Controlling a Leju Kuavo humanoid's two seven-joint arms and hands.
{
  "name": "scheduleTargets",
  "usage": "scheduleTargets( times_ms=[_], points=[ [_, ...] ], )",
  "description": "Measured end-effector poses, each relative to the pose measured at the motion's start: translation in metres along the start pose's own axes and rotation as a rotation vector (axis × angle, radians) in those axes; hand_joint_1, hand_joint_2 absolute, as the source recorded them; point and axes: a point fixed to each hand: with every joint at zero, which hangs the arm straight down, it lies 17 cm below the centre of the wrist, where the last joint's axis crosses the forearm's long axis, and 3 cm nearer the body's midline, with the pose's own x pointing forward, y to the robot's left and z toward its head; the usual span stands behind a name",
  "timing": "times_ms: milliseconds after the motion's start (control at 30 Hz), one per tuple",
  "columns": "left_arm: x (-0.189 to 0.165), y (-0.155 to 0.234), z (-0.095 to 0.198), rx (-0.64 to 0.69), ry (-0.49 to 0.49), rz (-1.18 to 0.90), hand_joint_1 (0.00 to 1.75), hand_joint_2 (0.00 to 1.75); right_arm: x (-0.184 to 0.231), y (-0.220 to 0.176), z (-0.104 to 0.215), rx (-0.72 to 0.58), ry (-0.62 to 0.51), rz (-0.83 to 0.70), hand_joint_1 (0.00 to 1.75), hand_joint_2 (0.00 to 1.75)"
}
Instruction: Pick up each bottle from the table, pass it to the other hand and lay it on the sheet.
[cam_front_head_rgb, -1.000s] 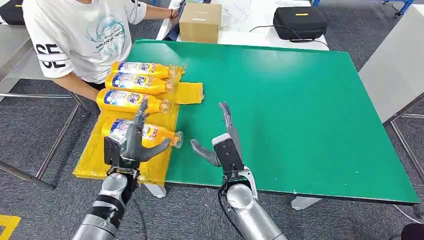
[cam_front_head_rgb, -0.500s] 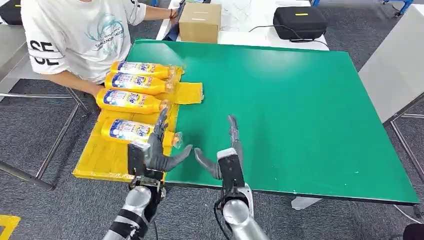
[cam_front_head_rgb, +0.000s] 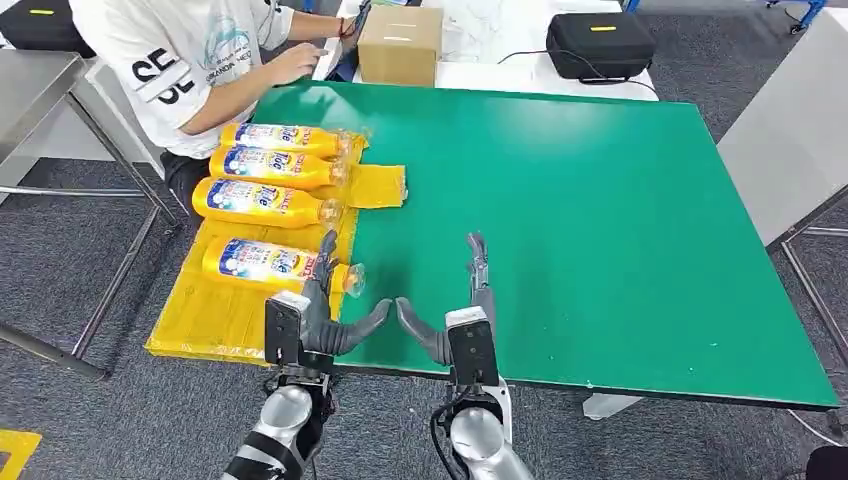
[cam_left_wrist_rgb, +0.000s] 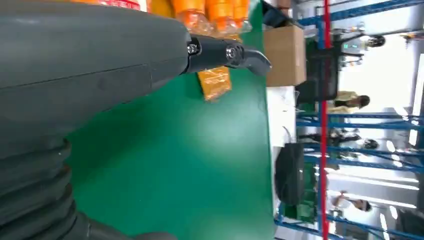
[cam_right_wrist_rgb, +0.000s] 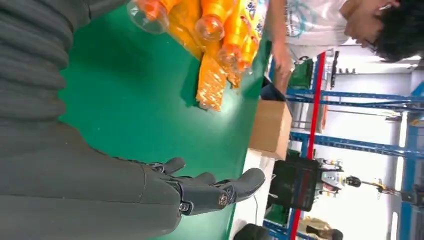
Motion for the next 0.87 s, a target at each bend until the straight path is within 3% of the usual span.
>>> scheduleTargets(
  times_ms=[400,867],
  points=[
    [0.009,0.013,-0.006,0.058,-0.038,-0.153,0.00,1.75,0.005,0.000,-0.001,0.007,0.001,-0.048,0.00,1.75],
    [0.010,0.015,0.000,0.067,-0.037,-0.071,0.00,1.75,0.006,0.005,-0.001,0.027,0.003,-0.067,0.00,1.75]
  ],
)
